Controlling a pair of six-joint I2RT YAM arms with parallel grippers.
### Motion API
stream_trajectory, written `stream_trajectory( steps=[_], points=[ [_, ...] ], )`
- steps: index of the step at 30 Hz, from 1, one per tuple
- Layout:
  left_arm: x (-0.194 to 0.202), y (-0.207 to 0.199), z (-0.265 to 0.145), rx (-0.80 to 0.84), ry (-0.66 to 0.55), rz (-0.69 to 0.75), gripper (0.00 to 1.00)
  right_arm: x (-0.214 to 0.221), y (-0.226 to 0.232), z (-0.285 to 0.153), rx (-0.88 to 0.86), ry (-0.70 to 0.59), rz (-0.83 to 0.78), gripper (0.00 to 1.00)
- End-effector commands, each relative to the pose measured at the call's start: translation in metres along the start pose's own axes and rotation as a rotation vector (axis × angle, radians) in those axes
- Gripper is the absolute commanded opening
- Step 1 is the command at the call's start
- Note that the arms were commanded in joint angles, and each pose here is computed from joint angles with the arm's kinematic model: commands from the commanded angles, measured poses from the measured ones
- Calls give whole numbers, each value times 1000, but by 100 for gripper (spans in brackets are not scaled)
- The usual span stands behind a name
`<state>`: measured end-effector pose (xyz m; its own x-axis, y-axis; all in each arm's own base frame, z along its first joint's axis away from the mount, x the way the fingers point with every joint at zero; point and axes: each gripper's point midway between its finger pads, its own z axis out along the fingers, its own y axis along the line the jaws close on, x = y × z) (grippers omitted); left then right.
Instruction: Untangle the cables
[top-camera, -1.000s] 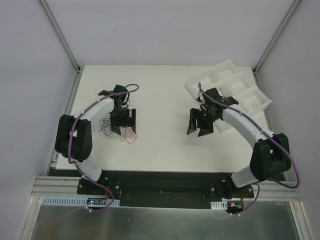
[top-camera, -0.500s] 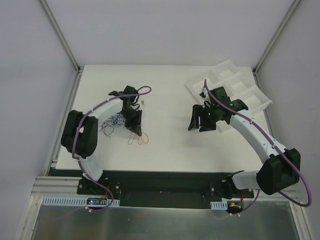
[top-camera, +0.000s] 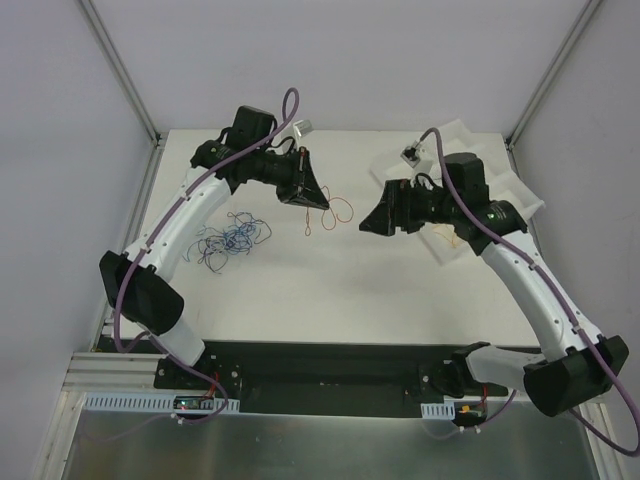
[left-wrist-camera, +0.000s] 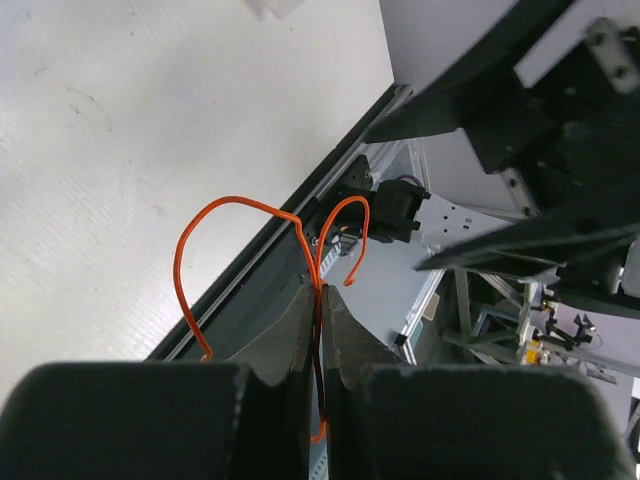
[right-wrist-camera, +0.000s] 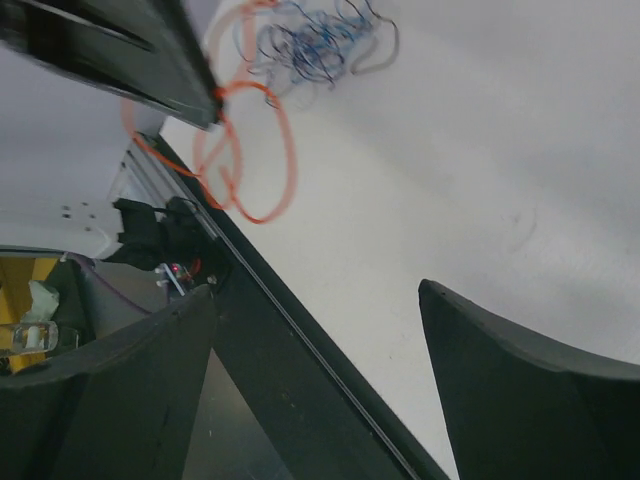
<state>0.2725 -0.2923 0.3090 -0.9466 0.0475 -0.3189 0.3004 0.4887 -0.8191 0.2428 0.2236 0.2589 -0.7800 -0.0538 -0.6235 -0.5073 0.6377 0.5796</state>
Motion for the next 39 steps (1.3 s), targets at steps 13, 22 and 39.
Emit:
stream_trajectory(
  steps=[13,22,39],
  points=[
    [6,-10,11,63,84,-94,0,-41,61,34,-288,-56,8,81],
    [8,-7,17,40,82,-100,0,-36,60,60,-323,14,93,18],
    [14,113,-59,-384,-247,-220,85,-90,-52,57,-2,-85,256,1]
  ],
)
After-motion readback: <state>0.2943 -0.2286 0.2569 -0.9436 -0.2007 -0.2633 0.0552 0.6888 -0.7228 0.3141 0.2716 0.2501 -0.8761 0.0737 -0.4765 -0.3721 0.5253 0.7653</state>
